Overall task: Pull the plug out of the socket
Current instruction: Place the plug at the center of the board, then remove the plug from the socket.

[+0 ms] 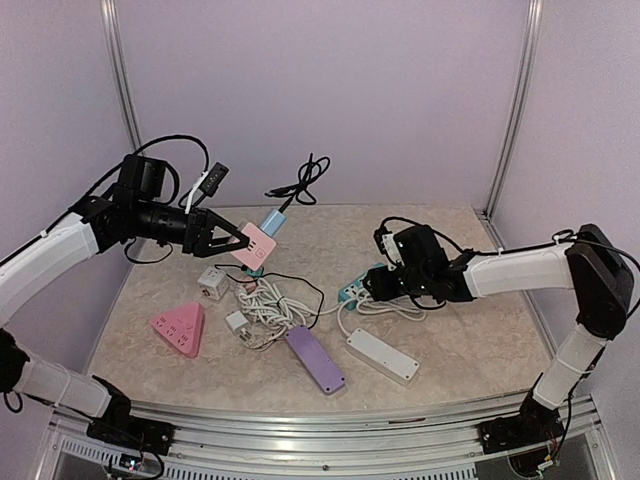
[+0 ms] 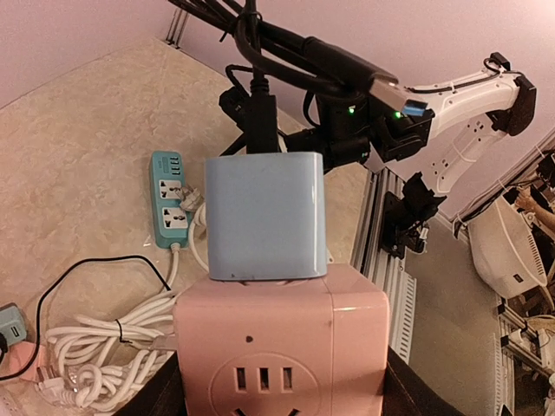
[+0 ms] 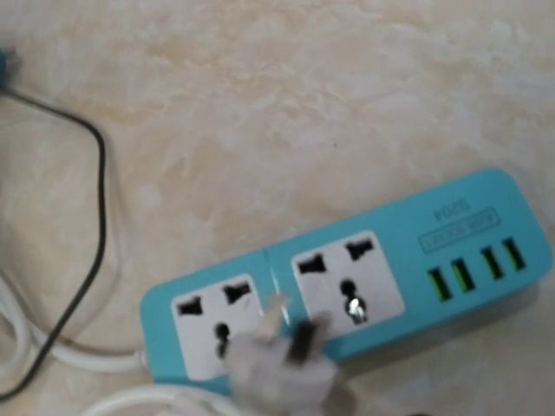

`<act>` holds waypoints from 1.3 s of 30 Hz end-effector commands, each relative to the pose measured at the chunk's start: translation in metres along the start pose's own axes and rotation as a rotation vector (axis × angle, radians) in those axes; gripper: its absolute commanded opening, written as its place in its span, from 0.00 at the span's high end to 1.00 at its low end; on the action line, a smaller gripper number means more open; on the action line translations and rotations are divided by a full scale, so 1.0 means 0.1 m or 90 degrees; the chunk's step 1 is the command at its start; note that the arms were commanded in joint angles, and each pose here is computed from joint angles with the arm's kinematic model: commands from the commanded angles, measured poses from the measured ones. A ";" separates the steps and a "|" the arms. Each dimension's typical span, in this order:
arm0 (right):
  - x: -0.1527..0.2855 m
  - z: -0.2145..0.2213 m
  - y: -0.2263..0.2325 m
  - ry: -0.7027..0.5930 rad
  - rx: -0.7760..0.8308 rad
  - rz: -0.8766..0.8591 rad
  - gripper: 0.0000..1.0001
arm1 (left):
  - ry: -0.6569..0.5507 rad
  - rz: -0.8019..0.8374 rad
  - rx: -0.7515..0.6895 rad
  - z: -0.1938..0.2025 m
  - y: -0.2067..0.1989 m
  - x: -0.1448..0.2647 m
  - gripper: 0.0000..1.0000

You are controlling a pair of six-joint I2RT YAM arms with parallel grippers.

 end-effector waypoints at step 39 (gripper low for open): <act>1.64 -0.83 1.61 -0.244 0.003 -0.638 0.16 | -0.119 0.166 -0.107 -0.14 -0.42 -0.26 1.00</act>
Point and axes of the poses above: each gripper's point midway between its finger pads, its own x axis back along the fingers, its own y axis along the line the jaws close on, z = x × y, the point moved 7 cm from there along x, back along the fingers, and after that the axes turned 8 degrees about -x, right-handed, at the moved point
